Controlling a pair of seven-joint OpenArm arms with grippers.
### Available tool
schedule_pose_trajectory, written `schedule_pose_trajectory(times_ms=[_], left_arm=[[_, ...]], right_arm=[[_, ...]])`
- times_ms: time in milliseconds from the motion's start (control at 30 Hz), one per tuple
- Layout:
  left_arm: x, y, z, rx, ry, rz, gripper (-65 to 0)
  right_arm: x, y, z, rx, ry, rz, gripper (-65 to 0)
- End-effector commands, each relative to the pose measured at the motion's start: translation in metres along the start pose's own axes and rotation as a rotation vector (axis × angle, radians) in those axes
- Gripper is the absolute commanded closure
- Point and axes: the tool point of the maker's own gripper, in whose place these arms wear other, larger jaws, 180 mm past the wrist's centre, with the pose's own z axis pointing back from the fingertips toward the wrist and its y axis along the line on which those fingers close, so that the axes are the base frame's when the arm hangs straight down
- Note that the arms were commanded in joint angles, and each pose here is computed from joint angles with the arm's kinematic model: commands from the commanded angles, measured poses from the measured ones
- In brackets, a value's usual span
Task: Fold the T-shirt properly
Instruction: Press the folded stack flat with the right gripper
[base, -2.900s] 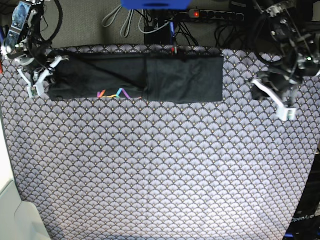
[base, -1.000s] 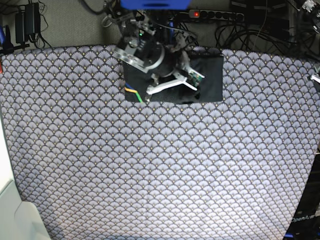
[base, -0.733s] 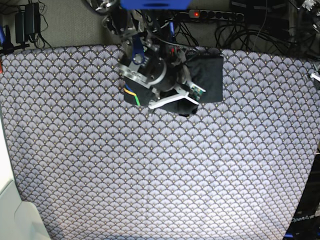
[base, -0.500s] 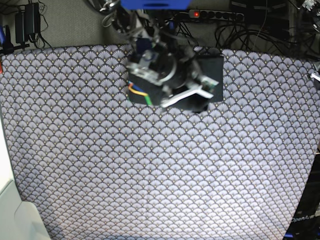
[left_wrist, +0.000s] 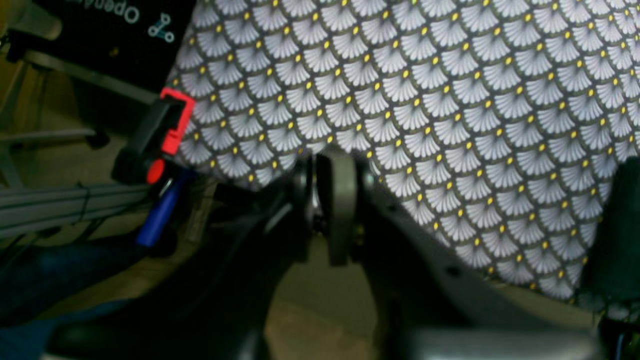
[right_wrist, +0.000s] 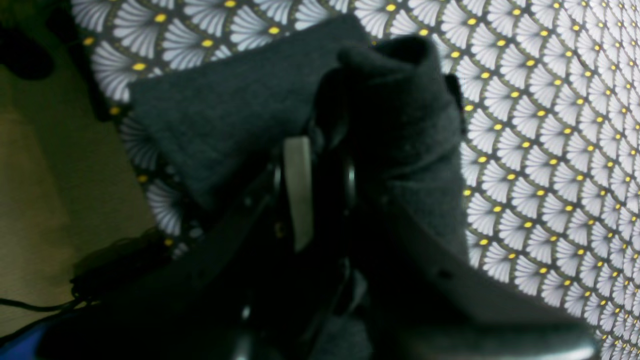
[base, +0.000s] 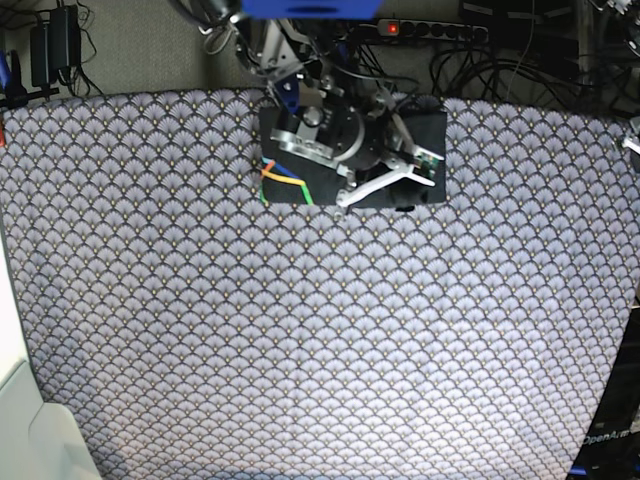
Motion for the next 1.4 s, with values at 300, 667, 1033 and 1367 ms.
schedule_pose_trajectory(times_ms=[300,667,1033,1367], left_arm=[[0.011,0.003,0.006,0.011,-0.033,-0.022,-5.8],[0.011,0.004,0.006,0.013,-0.032,-0.024,-5.8],[0.01,0.003,0.006,0.011,-0.032,-0.022,-5.8],[0.01,0.003,0.005,0.01,-0.029,-0.018,-5.8]], right_arm=[[0.033,-0.012,0.004,-0.003,-0.106,0.005,0.0],[0.047,0.008,0.003,0.043,-0.135,0.047,0.0],[0.054,0.005,0.001,0.041,-0.141,0.081,-28.2],[0.094,-0.025,0.041,-0.08,-0.275,0.12,-28.2]])
